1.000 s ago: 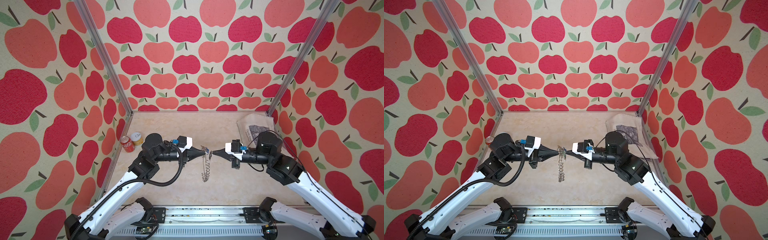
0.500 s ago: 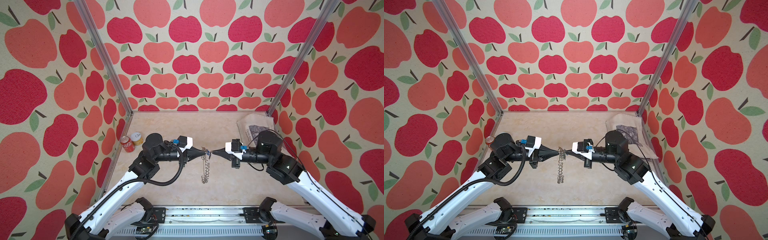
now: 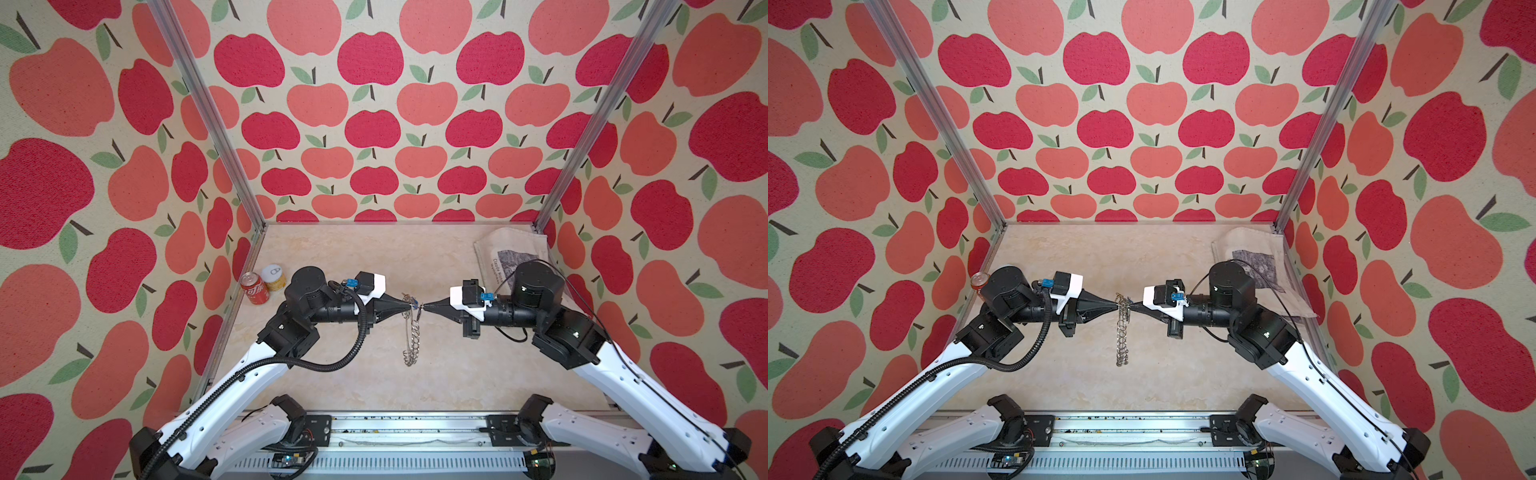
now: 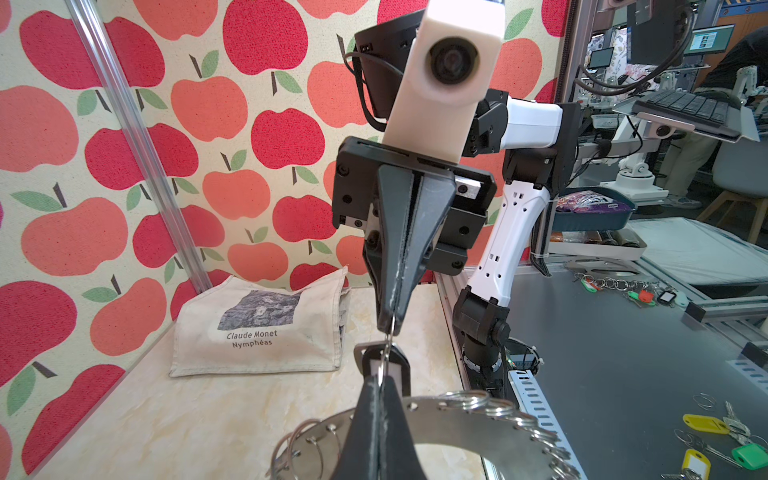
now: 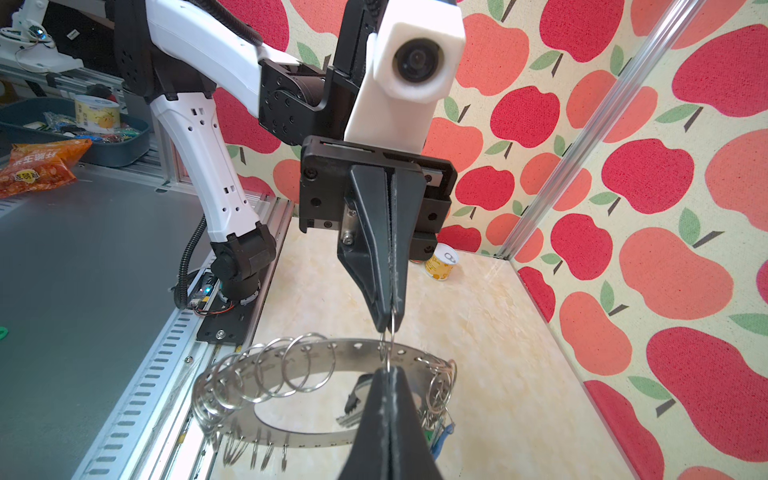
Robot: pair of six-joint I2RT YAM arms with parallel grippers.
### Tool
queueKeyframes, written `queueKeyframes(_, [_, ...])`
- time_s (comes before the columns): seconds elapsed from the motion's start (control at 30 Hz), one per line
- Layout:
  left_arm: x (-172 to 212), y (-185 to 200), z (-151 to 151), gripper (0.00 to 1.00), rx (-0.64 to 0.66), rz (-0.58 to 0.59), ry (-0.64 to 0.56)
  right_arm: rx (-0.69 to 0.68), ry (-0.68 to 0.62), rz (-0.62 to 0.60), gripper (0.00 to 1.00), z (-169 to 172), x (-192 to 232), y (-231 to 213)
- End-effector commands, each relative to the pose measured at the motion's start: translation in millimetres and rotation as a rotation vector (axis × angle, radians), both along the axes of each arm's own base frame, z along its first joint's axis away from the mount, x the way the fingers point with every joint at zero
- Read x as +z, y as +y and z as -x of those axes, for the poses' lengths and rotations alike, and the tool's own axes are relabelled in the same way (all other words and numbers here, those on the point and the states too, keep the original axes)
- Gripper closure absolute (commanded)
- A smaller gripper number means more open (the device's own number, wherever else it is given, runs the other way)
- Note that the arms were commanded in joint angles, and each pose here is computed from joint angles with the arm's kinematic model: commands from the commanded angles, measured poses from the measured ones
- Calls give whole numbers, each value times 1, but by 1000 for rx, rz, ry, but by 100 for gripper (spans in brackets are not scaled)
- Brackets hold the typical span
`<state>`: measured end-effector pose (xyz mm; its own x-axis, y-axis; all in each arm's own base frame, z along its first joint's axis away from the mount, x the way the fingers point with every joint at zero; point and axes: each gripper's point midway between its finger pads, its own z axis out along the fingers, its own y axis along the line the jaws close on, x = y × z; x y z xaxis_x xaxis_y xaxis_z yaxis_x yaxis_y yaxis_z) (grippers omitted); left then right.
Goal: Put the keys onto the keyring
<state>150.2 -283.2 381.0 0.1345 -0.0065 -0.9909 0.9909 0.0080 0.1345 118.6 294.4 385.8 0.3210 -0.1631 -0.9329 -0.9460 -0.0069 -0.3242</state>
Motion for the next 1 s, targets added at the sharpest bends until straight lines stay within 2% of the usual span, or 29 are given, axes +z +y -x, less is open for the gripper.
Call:
queueKeyframes(0.0, [12, 2, 8, 100, -26, 29, -46, 22, -20, 3, 100, 6, 7, 0])
queueKeyframes(0.97, [15, 2, 11, 100, -36, 32, -50, 17, -37, 3, 100, 6, 7, 2])
